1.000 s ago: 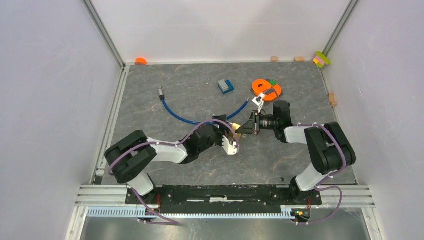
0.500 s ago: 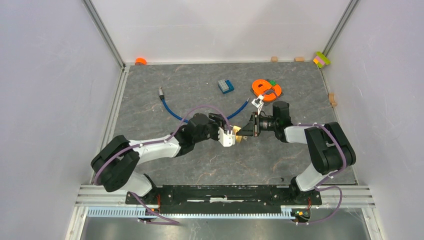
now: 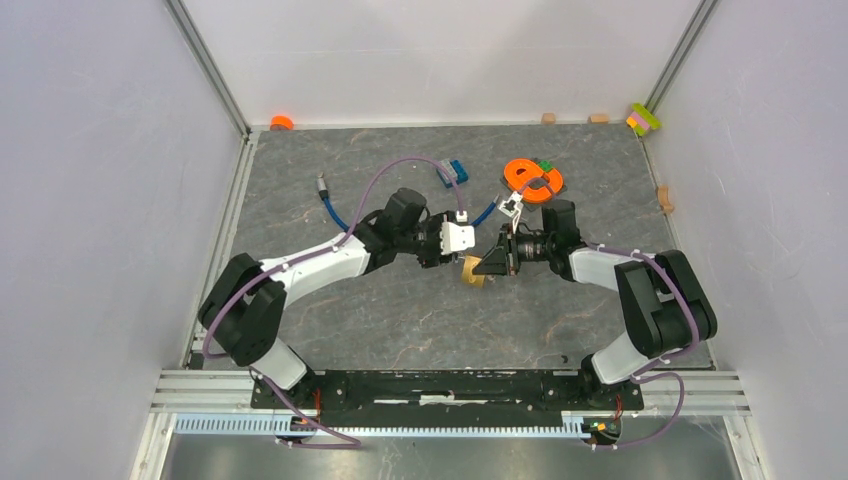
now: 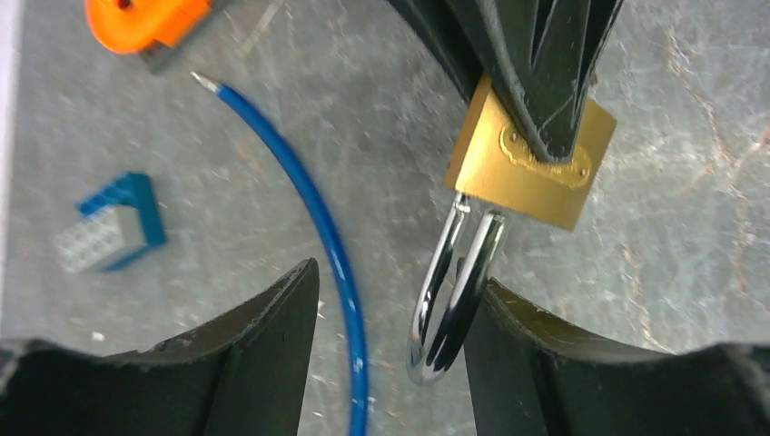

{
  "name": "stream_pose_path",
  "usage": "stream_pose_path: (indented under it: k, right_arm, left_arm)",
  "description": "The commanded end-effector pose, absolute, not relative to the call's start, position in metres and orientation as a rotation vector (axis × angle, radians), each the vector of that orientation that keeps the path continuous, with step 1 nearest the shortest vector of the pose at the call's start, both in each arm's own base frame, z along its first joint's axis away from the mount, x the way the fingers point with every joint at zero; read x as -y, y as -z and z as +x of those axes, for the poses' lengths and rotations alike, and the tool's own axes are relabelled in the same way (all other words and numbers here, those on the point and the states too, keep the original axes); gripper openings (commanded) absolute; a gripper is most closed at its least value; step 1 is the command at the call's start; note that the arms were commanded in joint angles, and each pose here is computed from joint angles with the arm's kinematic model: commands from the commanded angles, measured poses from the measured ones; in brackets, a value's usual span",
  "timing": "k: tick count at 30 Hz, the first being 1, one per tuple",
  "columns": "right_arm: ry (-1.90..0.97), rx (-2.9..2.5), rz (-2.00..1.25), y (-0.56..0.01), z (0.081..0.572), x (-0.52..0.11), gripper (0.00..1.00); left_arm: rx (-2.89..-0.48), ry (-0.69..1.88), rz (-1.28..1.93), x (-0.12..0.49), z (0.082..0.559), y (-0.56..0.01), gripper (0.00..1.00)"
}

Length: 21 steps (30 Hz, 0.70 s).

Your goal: Unlock with the key

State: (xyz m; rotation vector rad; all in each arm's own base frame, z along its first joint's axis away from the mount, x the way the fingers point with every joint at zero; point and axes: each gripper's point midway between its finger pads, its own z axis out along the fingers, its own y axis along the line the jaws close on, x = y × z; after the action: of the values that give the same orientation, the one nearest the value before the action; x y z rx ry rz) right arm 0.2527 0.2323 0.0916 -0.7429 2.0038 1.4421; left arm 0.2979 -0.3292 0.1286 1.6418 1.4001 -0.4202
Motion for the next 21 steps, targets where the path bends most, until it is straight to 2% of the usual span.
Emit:
stream_pose_path:
  k: [1, 4, 8, 19, 21]
  right_arm:
    - [-1.424, -1.855, -0.885, -0.119, 0.26, -0.239, 0.0]
    - [-1.418, -1.859, -0.913, -0.115, 0.258, -0.24, 0.0]
    - [-1.373, -1.857, -0.999, -0.108, 0.255, -0.245, 0.0]
    - [-1.311, -1.814, -1.101, -0.103, 0.254, -0.243, 0.0]
    - [-1.29, -1.795, -1.124, -0.104, 0.254, -0.242, 0.0]
  left_arm:
    - [-1.549, 0.639, 1.585, 0.329, 0.287, -0.125, 0.63]
    - [-1.624, 0.728, 1.559, 0.33, 0.288, -0.122, 0.6]
    - [-1.697, 0.848, 1.548, 0.333, 0.29, -0.122, 0.5]
    - [-1.773, 1.096, 1.686, 0.328, 0.27, -0.115, 0.27]
    - [-1.785, 1.149, 1.68, 0.329, 0.269, -0.115, 0.26]
